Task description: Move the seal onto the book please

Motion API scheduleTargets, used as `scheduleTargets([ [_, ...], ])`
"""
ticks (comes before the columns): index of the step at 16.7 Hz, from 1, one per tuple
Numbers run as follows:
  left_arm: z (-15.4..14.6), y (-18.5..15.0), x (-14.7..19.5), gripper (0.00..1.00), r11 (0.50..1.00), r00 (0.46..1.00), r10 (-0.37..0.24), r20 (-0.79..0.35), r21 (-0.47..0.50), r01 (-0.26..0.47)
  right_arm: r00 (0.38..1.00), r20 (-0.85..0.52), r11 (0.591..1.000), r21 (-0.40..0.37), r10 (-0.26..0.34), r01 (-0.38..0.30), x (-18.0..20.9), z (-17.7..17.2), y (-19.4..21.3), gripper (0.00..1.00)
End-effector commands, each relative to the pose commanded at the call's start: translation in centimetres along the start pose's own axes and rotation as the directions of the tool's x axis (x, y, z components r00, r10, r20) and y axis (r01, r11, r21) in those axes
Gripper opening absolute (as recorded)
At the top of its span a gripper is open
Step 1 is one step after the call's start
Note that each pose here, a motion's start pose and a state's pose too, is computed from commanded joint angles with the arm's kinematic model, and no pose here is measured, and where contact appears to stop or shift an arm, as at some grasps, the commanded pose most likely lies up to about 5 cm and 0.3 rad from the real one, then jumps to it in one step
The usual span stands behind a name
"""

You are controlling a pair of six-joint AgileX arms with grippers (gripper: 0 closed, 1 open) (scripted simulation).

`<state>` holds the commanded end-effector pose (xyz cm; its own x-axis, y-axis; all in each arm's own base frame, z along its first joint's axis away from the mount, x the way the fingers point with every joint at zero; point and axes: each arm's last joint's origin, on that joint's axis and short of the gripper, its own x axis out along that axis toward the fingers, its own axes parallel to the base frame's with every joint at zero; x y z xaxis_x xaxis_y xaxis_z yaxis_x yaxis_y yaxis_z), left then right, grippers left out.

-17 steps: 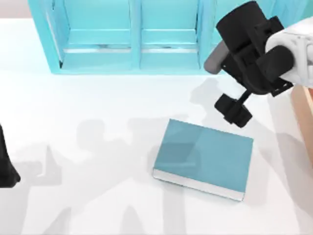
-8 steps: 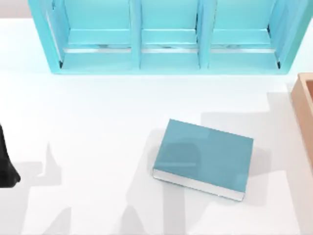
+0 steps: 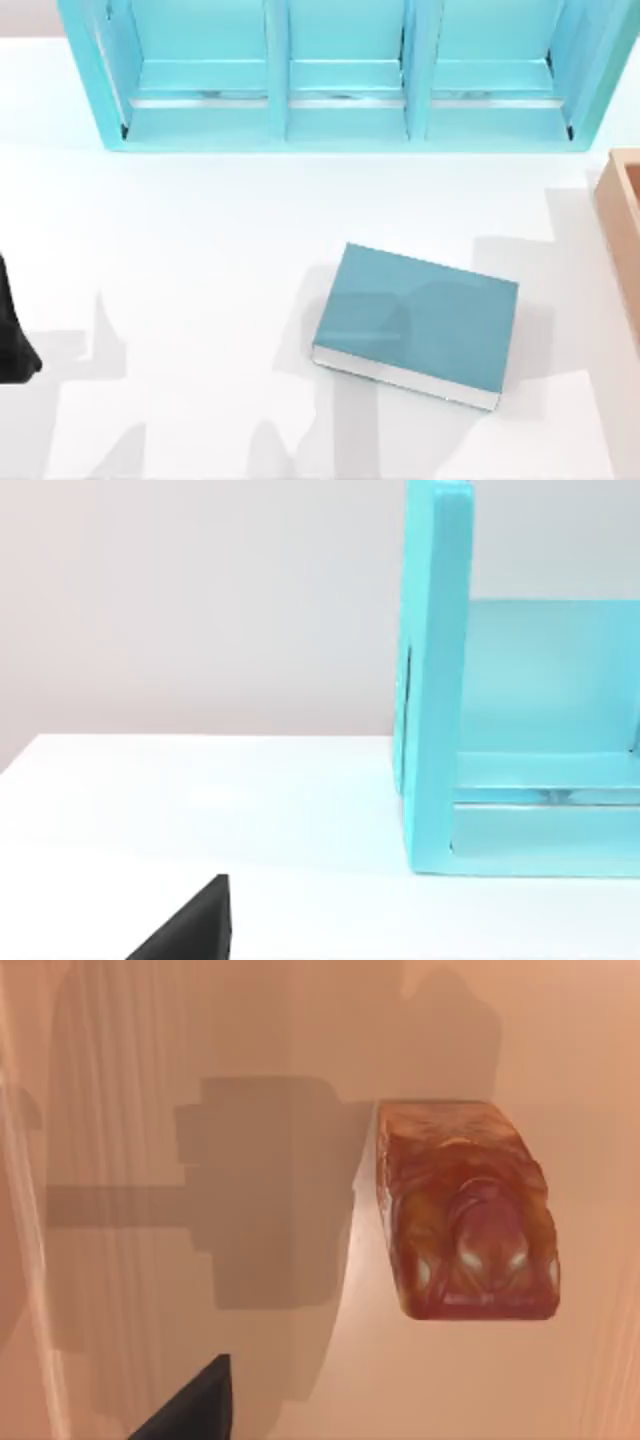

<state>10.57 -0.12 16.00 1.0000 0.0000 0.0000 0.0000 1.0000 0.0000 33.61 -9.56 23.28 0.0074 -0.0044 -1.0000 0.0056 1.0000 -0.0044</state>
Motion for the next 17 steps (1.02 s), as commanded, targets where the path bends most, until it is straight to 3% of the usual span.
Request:
scheduleTargets([
  [3, 0.0, 0.0, 0.0, 1.0, 1.0, 1.0, 0.0, 0.0, 0.0, 0.0, 1.0, -0.003, 1.0, 0.004, 0.002, -0.002, 1.1, 0.1, -0.1, 1.0],
  [12, 0.0, 0.0, 0.0, 1.0, 1.0, 1.0, 0.0, 0.0, 0.0, 0.0, 1.0, -0.004, 1.0, 0.005, 0.004, -0.004, 9.0, 0.1, -0.2, 1.0],
  [17, 0.0, 0.0, 0.0, 1.0, 1.0, 1.0, 0.0, 0.0, 0.0, 0.0, 1.0, -0.003, 1.0, 0.005, 0.003, -0.003, 10.1, 0.0, -0.1, 1.0],
])
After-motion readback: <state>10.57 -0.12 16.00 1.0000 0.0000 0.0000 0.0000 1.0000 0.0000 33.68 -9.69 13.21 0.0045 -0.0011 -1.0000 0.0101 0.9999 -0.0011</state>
